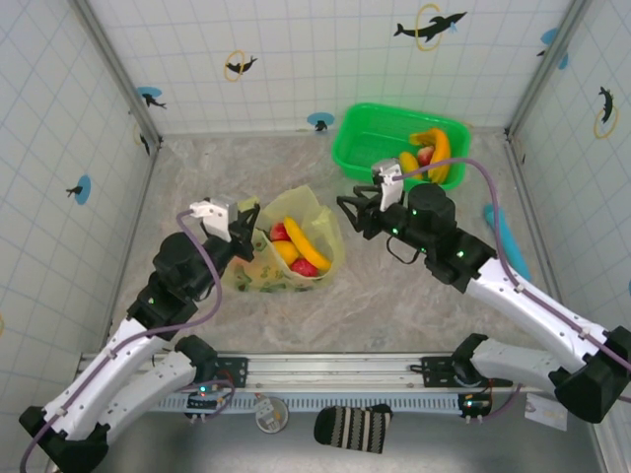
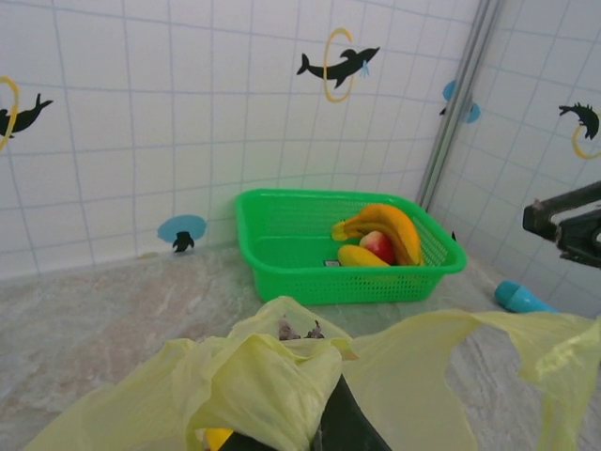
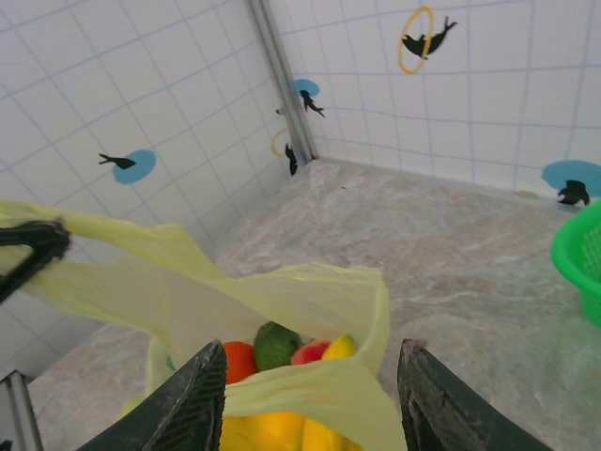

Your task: Place the fake fruits into the plastic bag and tie a complex knot

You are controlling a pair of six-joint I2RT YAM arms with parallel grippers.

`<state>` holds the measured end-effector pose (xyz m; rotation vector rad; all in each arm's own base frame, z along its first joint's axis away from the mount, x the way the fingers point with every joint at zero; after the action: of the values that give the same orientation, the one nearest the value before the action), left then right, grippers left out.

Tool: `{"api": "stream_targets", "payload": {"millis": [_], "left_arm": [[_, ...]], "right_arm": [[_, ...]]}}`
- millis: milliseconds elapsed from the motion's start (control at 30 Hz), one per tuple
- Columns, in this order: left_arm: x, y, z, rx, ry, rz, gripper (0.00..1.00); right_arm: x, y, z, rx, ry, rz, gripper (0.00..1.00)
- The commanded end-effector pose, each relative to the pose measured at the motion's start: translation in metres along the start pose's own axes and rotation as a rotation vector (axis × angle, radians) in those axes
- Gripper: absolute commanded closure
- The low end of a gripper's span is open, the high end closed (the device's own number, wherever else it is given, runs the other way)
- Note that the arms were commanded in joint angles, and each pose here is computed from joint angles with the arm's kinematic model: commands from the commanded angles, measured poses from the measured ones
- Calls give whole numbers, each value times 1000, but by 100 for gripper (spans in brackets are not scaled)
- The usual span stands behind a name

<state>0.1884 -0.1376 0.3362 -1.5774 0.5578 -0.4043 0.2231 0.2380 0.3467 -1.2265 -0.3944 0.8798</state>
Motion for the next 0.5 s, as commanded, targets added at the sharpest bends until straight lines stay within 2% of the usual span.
{"api": "stream_targets", "payload": {"millis": [0,133,267,367,467], "left_arm": [[-4,-15,-6,-26,34,16,100],[-1,-15,-9,-35,57,65,100],[-1,-4,-10,-41,69,110,100],[-4,-3,-7,-21,40,119,100],[-4,-4,-5,-20,22,115,100]], "right_arm": [[1,-14,22,-71,-91,-16,50],[8,-17,37,-135,-166,4,50],[15,-1,59,-231,-274,32,49],[18,18,79,-413,-322,-32,48],[32,16,77,-454,-314,-57,47]]}}
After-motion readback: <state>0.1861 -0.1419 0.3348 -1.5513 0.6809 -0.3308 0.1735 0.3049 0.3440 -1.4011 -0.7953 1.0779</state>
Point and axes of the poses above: each hand's point on the last joint's axis, 136 mm out from that joint toward the fingers, its own x axis out along the fingers, its own z axis along the line the jaws close on, y = z × x, the point moved 6 cm from there along -x, back along the fingers, and after that the axes turned 3 degrees about x, right-handed, at the moved point
